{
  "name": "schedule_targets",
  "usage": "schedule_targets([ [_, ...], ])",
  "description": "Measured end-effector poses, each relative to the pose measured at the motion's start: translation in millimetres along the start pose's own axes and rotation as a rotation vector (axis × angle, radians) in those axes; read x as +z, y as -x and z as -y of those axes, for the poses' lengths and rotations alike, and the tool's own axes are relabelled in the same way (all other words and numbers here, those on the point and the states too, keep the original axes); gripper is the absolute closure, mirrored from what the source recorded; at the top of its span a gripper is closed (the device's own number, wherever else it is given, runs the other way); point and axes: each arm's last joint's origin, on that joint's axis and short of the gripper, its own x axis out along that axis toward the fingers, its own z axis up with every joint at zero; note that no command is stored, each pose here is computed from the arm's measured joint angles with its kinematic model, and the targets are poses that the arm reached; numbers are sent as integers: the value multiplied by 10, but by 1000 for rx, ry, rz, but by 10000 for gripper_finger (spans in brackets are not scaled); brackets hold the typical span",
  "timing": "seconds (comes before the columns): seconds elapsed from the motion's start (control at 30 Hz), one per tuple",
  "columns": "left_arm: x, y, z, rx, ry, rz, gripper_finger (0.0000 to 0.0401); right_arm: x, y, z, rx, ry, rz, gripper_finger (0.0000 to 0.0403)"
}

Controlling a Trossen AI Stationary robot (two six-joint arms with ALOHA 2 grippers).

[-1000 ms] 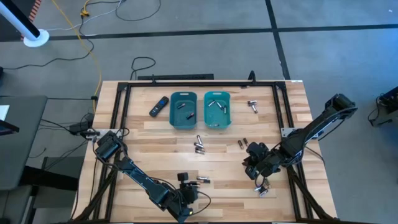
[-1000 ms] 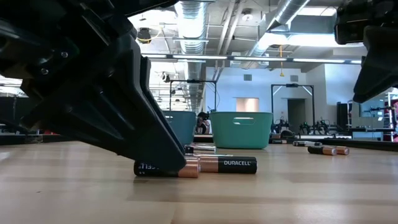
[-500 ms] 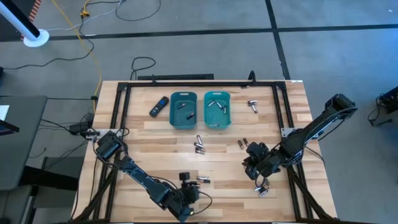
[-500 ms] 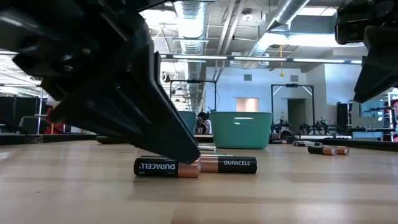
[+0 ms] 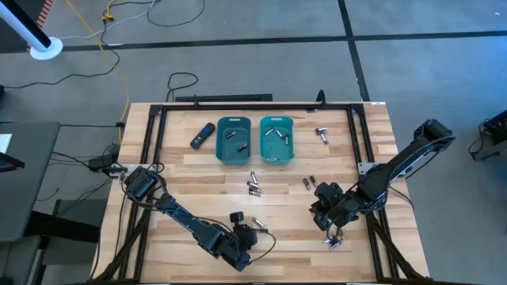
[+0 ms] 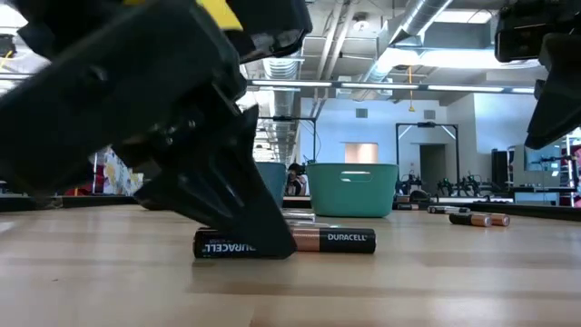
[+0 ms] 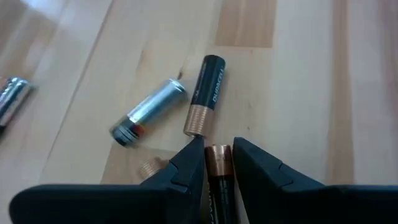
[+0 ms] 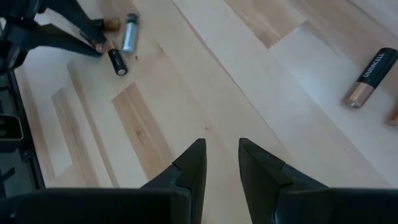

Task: Sort batteries
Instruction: Put the black battery into the blue bin

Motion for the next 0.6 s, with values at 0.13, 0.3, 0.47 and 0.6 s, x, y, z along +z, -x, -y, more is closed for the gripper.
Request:
schedule_targets([
  [0.13,-12,-4,-9,-5,0,-19,319,-30,12,-12,7,14,-7,291],
  [0.3,-42,0,-24,-3,17,-59,319,-34,14,-10,6,17,-9,291],
  [0.47,-53,8,-34,-12,-2,-88,319,-33,13,-10,6,41,-8,291],
  [0.6,-33,-21,-73,-13,19,-99,340,-32,12,-9,6,41,-8,291],
])
